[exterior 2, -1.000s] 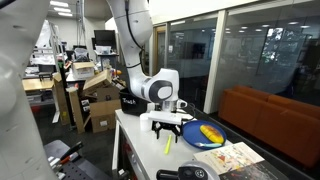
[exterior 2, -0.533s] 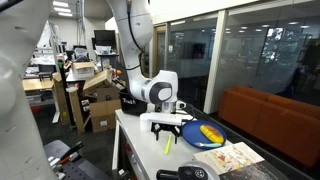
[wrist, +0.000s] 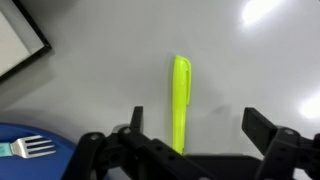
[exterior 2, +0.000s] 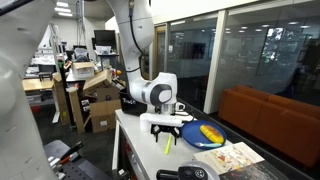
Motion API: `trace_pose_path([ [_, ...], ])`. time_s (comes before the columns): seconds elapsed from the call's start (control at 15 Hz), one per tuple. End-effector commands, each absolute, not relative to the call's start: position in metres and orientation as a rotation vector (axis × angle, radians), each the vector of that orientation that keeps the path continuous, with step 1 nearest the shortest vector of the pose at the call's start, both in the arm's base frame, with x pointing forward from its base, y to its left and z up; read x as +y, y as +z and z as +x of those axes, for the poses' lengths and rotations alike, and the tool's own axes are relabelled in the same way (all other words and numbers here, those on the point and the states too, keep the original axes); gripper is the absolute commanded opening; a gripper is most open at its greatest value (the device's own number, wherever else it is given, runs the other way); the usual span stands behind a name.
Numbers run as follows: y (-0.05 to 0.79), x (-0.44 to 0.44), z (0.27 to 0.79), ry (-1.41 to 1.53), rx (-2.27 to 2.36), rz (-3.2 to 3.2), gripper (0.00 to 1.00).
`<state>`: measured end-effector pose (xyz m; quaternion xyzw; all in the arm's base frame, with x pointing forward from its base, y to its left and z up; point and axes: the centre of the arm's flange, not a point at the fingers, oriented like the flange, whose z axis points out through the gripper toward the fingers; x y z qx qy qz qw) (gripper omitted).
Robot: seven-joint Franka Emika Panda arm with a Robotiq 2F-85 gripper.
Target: Put the yellow sharpie in the cup
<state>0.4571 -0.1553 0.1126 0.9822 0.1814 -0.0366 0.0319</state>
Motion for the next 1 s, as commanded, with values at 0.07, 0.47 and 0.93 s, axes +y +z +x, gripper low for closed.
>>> trace_pose_path([
  [0.07,0.1047,-0.1586,0.4617,-0.093,0.588,3.01,1.0],
  [0.47,0.1007,-0.1576,0.4617,-0.105,0.607,3.005,0.75],
  [0.93,0.1011,-0.157,0.4595,-0.096,0.616,2.999,0.33],
])
